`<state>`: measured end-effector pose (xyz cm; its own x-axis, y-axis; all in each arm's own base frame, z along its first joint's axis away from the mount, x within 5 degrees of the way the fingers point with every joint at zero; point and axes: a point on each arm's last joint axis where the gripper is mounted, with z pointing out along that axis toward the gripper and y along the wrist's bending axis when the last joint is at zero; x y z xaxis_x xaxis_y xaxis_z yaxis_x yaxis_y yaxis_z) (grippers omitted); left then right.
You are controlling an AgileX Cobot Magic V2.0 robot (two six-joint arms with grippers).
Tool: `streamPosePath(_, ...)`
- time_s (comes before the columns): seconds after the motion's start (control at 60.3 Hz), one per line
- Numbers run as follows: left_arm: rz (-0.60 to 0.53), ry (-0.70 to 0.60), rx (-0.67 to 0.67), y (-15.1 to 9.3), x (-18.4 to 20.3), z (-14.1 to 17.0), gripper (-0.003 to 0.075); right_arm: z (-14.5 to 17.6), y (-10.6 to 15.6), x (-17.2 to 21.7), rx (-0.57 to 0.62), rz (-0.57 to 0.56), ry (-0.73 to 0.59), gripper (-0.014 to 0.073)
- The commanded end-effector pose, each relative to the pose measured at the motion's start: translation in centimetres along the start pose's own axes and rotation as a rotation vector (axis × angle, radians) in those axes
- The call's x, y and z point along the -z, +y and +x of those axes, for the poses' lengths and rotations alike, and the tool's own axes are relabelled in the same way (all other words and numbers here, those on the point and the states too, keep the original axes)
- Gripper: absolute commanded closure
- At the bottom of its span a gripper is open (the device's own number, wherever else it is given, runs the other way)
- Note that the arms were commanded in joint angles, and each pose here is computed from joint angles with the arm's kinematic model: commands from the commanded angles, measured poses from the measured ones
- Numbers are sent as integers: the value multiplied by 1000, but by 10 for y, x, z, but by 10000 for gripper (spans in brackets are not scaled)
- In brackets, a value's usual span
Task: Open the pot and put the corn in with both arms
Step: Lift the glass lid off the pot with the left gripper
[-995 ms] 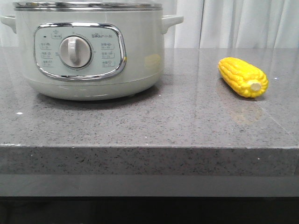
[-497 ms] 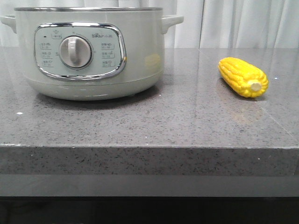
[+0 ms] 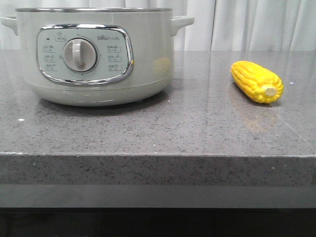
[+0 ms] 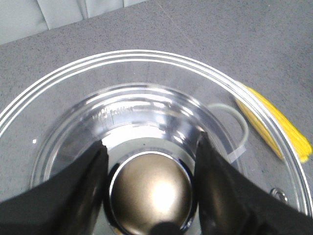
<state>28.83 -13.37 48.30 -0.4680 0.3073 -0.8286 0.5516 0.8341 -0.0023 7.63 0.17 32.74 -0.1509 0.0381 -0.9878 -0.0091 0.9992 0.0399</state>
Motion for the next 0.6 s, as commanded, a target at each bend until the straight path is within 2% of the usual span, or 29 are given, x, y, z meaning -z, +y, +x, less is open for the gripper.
streamPosePath(0.0, -13, -210, 7, -8, 46, -6, 513, -18, -1, 1, 17, 11, -102, -58)
streamPosePath(0.298, -19, -200, 21, -22, 90, 65, 513, -18, -1, 1, 17, 11, -102, -58)
streamPosePath(0.58, -5, -216, 42, -39, 126, 155, 540, -18, -1, 1, 17, 11, -103, -58)
